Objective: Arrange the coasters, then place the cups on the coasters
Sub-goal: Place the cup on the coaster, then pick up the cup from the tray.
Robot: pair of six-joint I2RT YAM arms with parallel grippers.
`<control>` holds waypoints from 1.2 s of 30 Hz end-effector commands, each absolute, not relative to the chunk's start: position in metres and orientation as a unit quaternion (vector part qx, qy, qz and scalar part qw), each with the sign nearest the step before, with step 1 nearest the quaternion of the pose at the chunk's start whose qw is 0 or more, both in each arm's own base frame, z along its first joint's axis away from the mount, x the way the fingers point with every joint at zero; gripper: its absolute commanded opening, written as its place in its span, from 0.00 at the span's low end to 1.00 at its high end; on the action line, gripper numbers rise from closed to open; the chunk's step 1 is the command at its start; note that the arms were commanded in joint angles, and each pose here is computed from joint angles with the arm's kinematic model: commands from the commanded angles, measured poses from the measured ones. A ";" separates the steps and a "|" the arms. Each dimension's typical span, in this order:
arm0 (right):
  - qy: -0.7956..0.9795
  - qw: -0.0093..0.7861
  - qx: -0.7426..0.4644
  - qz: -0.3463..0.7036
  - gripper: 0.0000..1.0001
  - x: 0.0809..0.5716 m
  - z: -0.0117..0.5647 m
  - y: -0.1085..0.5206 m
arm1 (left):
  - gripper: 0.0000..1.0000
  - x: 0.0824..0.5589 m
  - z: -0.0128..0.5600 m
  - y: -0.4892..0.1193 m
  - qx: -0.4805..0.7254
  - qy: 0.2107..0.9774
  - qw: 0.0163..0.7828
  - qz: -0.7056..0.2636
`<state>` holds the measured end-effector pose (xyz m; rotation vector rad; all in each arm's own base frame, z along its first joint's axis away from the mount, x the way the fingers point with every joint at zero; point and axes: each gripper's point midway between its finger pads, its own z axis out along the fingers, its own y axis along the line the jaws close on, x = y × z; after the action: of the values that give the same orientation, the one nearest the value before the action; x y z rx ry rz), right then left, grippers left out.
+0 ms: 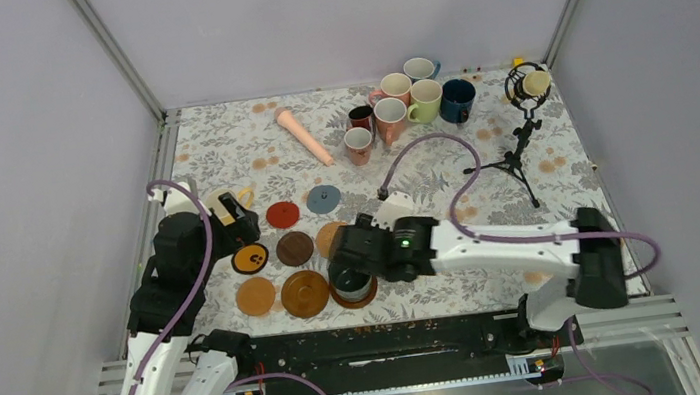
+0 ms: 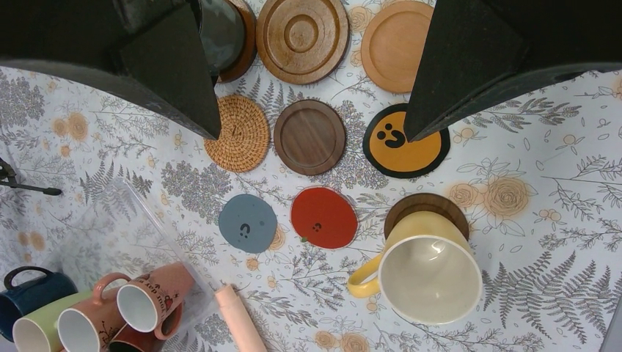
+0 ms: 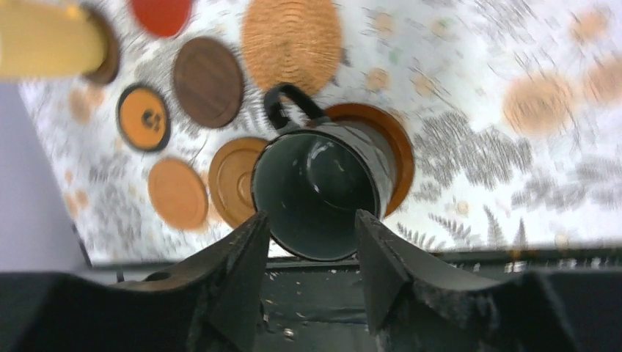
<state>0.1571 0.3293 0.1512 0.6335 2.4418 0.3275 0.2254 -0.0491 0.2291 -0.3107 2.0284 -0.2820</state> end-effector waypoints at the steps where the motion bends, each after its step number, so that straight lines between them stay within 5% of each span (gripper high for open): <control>1: 0.874 0.395 -0.047 0.279 0.55 0.193 0.197 0.362 | 0.99 0.227 0.250 -0.045 -0.134 0.824 0.539 -0.116; 6: 0.895 0.369 -0.052 0.244 0.56 0.227 0.193 0.300 | 0.99 0.227 0.249 -0.043 -0.137 0.823 0.540 -0.111; 15: 0.893 0.348 -0.232 0.165 0.67 0.236 0.192 0.287 | 0.99 0.229 0.247 -0.047 -0.126 0.826 0.538 -0.116; 23: 0.879 0.404 -0.240 0.077 0.67 0.315 0.212 0.242 | 0.99 0.231 0.247 -0.057 -0.104 0.824 0.540 -0.138; 30: 0.892 0.417 -0.157 0.073 0.59 0.403 0.220 0.226 | 0.99 0.234 0.244 -0.054 -0.108 0.826 0.538 -0.128; 36: 0.911 0.400 0.068 0.079 0.53 0.450 0.188 0.230 | 0.99 0.236 0.242 -0.052 -0.112 0.829 0.534 -0.122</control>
<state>0.4320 0.2235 0.1975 -0.1766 2.2994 0.1625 0.2268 -0.0513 0.2302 -0.2784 2.0255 -0.2850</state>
